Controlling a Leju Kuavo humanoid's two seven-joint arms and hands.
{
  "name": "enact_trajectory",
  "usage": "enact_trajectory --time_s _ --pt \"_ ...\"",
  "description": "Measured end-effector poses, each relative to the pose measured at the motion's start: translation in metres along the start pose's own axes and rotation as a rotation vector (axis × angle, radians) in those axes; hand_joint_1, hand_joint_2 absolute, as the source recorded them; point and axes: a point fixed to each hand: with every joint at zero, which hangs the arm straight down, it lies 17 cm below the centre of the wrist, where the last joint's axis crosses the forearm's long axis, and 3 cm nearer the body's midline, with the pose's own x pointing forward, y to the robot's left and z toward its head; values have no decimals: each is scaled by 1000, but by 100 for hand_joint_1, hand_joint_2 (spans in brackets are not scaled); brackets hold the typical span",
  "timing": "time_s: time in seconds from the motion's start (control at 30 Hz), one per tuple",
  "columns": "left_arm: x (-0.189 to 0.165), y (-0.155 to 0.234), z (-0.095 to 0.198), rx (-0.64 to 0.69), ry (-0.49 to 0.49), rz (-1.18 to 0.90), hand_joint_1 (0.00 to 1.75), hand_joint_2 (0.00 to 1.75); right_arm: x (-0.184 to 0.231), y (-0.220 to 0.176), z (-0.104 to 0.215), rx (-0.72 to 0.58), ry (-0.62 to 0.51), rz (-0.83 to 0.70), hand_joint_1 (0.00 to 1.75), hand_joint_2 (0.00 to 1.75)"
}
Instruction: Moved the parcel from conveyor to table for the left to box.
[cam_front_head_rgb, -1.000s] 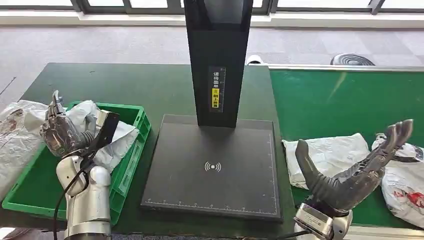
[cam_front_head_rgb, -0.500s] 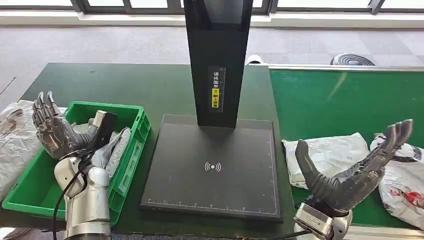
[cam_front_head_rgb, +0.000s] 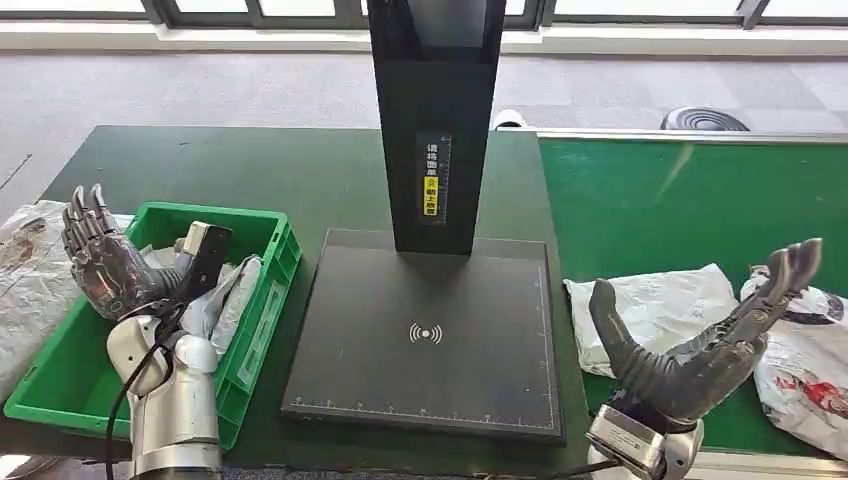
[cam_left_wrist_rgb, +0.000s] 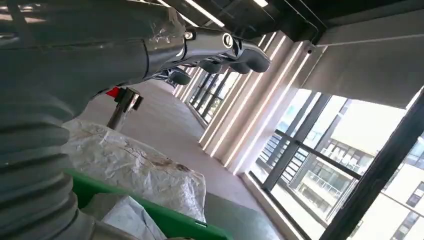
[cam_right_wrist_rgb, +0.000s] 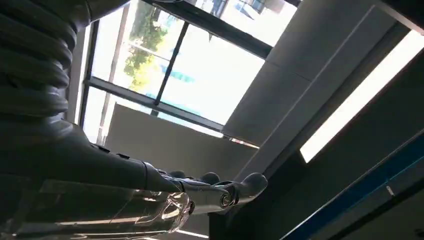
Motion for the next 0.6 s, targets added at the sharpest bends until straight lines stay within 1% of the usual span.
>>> enact_trajectory --time_s 0.6 --pt "-1 1 0 2 2 -1 0 175 0 1 0 2 1 0 0 175"
